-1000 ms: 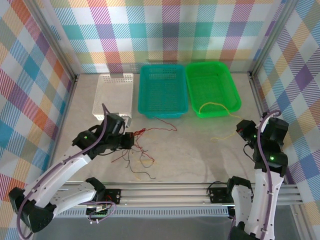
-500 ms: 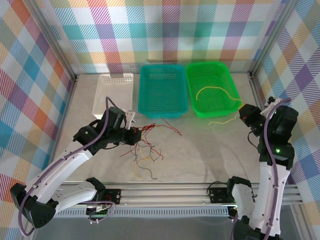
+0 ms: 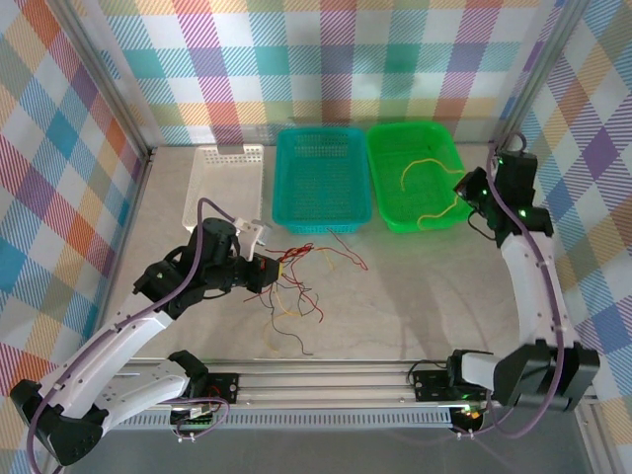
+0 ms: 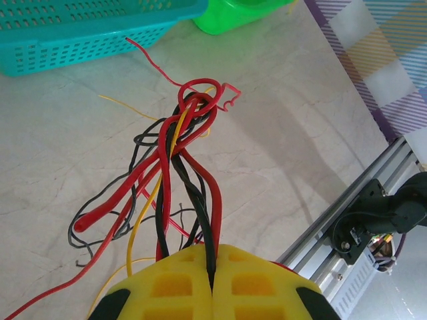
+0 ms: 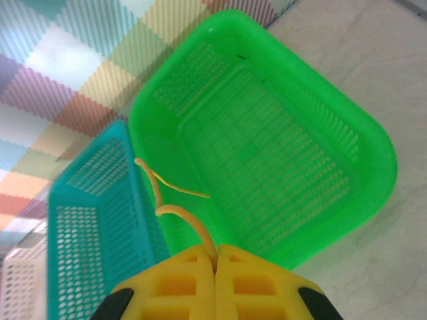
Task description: Untangle the cables
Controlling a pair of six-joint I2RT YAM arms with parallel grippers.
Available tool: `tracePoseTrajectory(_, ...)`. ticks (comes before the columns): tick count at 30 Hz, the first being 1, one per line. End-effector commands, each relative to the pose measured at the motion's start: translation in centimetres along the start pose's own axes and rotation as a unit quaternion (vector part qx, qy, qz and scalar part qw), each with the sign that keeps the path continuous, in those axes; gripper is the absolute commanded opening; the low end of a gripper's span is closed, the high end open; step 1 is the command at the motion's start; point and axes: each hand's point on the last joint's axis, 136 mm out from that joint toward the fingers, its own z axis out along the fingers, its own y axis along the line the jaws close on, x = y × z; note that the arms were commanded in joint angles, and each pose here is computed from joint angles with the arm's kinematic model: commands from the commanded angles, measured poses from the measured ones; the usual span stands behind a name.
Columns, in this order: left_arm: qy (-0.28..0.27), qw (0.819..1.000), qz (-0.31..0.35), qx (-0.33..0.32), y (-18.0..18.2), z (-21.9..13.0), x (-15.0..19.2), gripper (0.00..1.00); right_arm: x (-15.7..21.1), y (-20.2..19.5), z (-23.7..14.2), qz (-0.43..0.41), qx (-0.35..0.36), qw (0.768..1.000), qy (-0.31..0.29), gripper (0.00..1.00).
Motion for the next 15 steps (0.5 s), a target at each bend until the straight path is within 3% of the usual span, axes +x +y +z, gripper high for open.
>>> tracePoseTrajectory(1,-0.017,1.000,0.014,0.014,-0.4,-0.1,-0.6,0.00,-3.5,1.1,1.7,-0.027,0.020,0.998,-0.062,0.00)
tracePoseTrajectory(9,-0.016,1.000,0.015,0.022,-0.7,0.0,-0.5,0.00,-3.5,0.4,8.2,-0.054,0.065,0.996,-0.030,0.00)
tracePoseTrajectory(15,-0.014,1.000,0.014,0.022,-0.7,0.1,-0.5,0.00,-1.2,0.1,12.8,-0.078,0.074,0.994,0.031,0.00)
